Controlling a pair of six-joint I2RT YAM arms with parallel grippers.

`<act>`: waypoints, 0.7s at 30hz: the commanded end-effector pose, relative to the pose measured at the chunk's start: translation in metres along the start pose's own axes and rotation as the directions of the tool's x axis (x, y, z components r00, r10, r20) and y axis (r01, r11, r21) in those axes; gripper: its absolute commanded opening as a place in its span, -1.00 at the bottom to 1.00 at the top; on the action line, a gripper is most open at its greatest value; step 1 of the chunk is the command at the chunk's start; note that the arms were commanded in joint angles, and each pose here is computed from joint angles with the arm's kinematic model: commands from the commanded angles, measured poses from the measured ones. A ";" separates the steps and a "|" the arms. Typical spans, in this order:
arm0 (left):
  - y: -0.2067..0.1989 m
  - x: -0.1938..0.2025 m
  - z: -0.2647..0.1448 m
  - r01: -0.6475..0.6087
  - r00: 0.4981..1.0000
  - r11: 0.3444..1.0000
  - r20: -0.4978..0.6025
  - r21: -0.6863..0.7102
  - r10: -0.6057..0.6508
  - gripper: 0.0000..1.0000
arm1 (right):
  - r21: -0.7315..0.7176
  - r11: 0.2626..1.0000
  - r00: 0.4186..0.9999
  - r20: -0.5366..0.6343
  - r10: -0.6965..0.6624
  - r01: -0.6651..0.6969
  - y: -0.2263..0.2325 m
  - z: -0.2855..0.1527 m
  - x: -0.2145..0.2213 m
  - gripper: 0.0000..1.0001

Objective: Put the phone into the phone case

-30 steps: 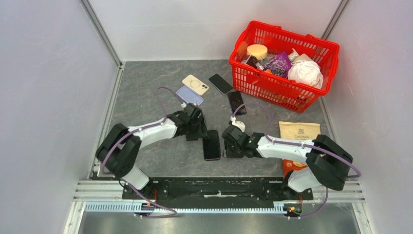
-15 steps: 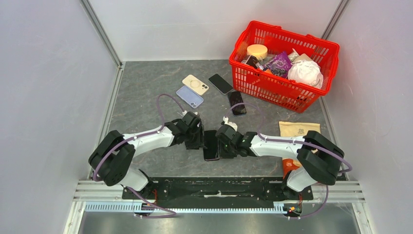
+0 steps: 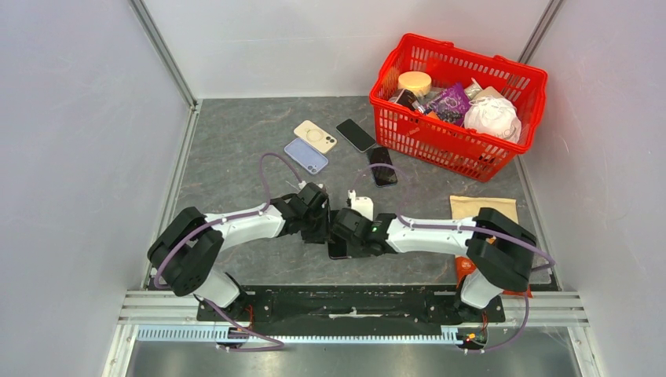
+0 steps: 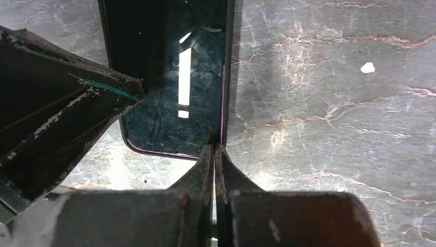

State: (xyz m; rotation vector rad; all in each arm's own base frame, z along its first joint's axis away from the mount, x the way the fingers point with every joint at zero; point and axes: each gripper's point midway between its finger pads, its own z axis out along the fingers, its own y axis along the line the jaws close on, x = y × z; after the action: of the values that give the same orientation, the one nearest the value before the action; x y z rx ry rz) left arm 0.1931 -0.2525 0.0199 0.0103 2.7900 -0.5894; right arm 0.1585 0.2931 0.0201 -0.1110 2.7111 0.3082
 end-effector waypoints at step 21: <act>0.004 -0.008 -0.001 -0.020 0.999 0.998 0.033 -0.052 0.022 -0.14 | -0.005 1.000 0.997 0.074 0.021 -0.021 -0.022 -0.023 -0.019 -0.18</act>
State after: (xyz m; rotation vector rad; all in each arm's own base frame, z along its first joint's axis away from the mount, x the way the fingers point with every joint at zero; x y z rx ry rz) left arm 0.1945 -0.2517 0.0207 0.0107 2.7846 -0.5670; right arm 0.1671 0.2751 0.0348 -0.0546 2.6417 0.2836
